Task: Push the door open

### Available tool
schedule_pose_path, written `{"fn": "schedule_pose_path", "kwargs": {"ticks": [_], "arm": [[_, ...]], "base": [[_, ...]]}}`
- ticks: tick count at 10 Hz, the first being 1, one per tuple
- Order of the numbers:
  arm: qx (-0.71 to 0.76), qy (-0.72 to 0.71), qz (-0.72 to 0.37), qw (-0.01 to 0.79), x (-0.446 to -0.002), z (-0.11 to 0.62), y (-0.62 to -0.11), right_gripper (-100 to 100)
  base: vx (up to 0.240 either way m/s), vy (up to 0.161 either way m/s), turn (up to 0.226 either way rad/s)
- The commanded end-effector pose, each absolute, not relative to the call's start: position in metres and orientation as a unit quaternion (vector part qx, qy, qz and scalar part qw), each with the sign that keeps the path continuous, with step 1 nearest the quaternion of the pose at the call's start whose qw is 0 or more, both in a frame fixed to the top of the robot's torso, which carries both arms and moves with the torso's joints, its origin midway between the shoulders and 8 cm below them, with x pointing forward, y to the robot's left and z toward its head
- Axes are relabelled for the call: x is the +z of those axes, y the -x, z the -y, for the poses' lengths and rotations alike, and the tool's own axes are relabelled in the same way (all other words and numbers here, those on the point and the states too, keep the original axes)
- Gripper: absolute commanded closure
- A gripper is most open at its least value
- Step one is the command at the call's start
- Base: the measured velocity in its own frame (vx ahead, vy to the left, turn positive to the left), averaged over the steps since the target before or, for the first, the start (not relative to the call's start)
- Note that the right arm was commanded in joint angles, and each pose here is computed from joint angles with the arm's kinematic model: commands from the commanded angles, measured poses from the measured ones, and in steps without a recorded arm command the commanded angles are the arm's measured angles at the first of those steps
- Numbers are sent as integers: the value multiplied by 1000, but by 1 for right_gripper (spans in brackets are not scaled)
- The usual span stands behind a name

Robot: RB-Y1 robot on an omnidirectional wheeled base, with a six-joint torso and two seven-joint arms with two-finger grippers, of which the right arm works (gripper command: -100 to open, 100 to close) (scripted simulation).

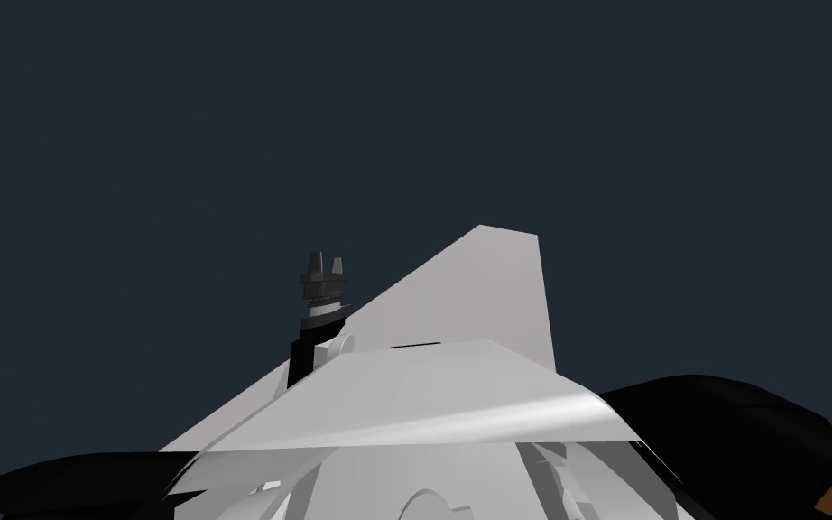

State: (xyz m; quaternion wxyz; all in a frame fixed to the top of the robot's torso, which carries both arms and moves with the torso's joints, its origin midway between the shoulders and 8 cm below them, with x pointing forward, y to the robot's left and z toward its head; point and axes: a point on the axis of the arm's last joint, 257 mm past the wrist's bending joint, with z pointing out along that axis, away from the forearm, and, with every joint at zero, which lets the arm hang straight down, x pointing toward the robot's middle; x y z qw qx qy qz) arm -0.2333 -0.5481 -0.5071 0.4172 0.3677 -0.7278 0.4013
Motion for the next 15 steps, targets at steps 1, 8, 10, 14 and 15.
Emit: {"fn": "schedule_pose_path", "kwargs": {"ticks": [1, 8, 10, 14, 15], "arm": [[402, -368, 726, 418, -506, 550, 235, -100], [422, -401, 670, 460, -473, 575, 238, -100], [415, -399, 699, 425, -499, 556, 218, -100], [418, -400, 687, 440, -488, 564, 227, -100], [421, -401, 677, 451, -479, 570, 234, -100]], "base": [[-6, -2, 17], [-18, -4, -236], [-13, -2, -72], [0, 0, 5], [0, 0, 0]]}}
